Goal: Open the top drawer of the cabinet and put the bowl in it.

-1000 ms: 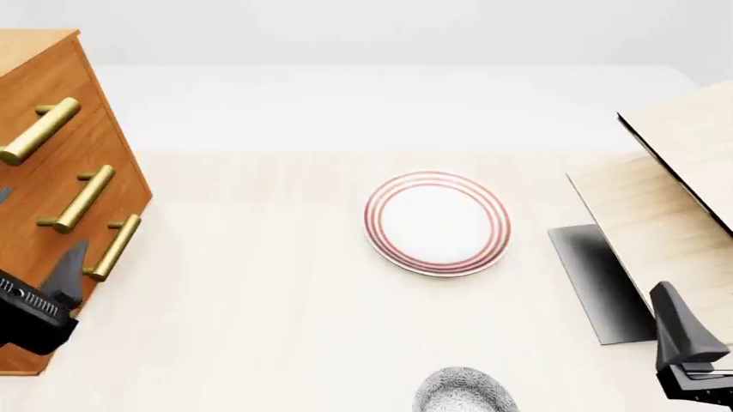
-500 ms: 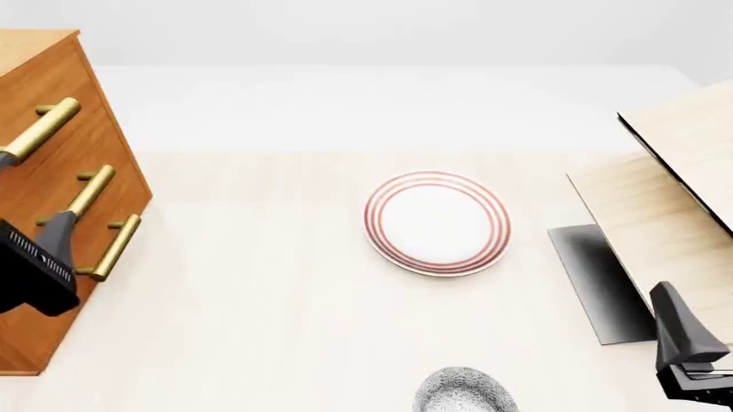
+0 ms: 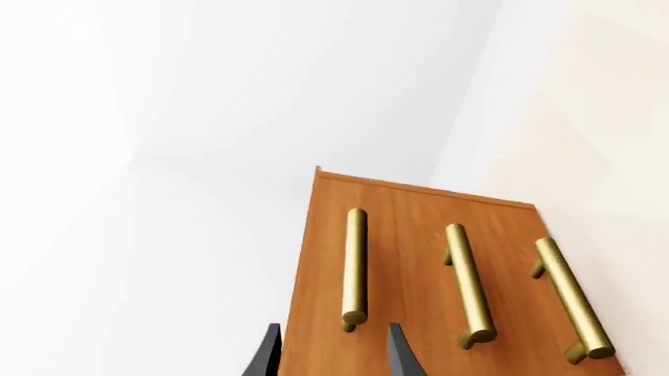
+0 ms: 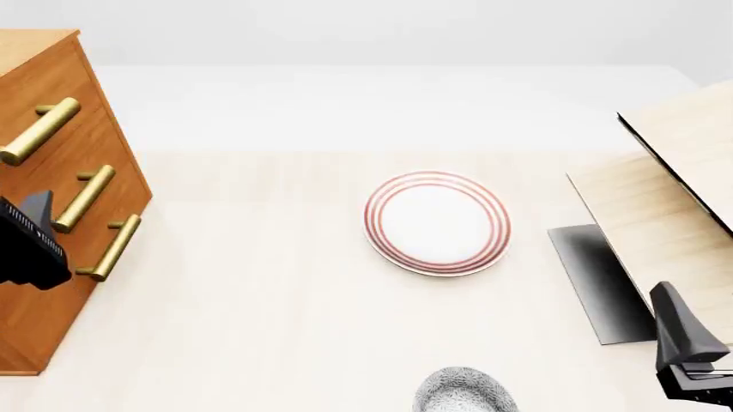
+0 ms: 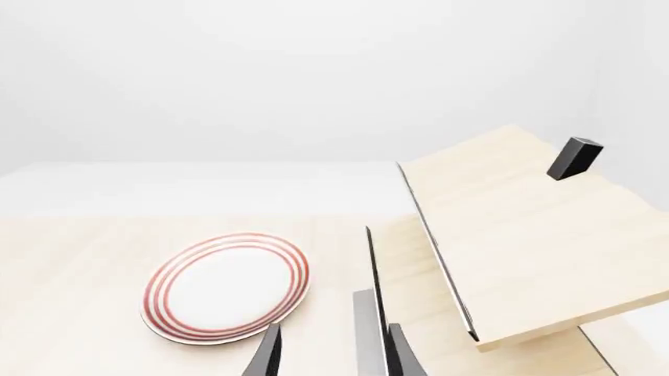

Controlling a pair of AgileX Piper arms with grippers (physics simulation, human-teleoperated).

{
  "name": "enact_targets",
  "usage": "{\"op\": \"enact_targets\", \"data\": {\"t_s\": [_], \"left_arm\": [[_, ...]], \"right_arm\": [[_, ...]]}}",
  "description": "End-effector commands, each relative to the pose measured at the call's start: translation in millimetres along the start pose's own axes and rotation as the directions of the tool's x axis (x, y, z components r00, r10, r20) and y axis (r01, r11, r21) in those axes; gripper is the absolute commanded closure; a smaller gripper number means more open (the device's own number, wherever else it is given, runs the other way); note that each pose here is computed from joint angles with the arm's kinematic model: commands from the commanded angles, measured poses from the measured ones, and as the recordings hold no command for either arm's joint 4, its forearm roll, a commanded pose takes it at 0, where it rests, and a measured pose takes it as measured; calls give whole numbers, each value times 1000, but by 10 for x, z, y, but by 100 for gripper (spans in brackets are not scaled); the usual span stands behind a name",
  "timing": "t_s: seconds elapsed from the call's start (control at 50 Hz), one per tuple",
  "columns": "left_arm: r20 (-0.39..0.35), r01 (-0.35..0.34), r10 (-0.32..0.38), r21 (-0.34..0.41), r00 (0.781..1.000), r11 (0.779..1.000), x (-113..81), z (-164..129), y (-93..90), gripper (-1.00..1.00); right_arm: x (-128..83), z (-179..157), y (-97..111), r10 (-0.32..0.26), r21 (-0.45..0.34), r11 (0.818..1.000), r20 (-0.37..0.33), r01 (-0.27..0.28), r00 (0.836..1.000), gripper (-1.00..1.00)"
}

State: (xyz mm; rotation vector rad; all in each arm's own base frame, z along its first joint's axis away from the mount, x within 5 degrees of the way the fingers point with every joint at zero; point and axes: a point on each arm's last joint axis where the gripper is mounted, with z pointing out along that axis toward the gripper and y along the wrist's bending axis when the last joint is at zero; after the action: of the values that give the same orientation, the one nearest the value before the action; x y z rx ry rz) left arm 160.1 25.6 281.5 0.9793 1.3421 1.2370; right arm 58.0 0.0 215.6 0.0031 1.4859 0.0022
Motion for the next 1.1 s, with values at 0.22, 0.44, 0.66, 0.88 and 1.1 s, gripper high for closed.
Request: {"op": "enact_targets", "data": {"t_s": [0.22,0.44,0.66,0.88,1.1], "left_arm": [[-24,-4,4,-8,1000,1000,29,272,113,-100],[-52,-5,5,9,999,1000,92,394,73,-100],[-65,0,1,19,998,1000,132,487,-7,-100],[-84,5,-3,24,996,1000,191,579,-88,-100],[-115,23,-20,23,993,999,261,587,-103,-100]], "right_arm": [[4,-5,0,-1,0,1000,0,1,1000,-100],[4,-5,0,-1,0,1000,0,1,1000,-100],[4,-5,0,-1,0,1000,0,1,1000,-100],[4,-5,0,-1,0,1000,0,1,1000,-100],[4,-5,0,-1,0,1000,0,1,1000,-100]]}}
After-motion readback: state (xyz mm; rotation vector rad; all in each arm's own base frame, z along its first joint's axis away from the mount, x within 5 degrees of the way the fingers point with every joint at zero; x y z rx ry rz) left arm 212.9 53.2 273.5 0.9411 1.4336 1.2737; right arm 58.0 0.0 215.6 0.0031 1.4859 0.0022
